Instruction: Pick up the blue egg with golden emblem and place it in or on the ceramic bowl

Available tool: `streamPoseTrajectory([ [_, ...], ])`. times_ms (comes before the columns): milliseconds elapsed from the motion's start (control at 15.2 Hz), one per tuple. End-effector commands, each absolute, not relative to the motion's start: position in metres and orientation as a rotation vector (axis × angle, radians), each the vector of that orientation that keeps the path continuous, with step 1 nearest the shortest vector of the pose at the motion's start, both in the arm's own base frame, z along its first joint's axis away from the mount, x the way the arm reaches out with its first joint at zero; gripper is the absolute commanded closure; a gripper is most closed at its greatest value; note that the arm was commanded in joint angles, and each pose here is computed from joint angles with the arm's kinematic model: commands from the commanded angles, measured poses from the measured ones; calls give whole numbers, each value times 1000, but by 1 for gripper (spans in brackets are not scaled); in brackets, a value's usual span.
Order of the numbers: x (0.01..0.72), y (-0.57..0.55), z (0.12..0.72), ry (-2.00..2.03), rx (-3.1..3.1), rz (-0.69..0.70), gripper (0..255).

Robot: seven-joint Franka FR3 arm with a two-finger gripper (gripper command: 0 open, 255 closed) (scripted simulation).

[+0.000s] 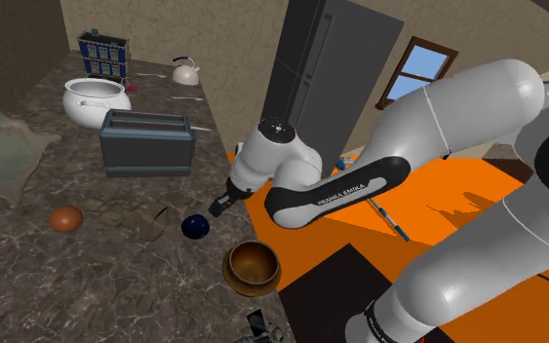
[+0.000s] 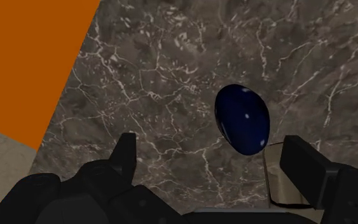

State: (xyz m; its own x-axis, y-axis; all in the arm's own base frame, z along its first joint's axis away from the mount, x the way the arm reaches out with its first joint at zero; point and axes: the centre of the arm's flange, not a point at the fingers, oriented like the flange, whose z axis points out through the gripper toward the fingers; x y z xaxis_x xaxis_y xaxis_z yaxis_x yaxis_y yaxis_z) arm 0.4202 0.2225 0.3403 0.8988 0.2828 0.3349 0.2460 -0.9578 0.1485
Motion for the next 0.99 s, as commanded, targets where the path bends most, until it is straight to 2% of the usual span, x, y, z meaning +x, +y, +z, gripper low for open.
streamPoseTrajectory([
  [0,426,241,322,428,2952,586,0],
  [396,455,289,275,457,2919,686,0],
  [924,473,288,239,457,2919,686,0],
])
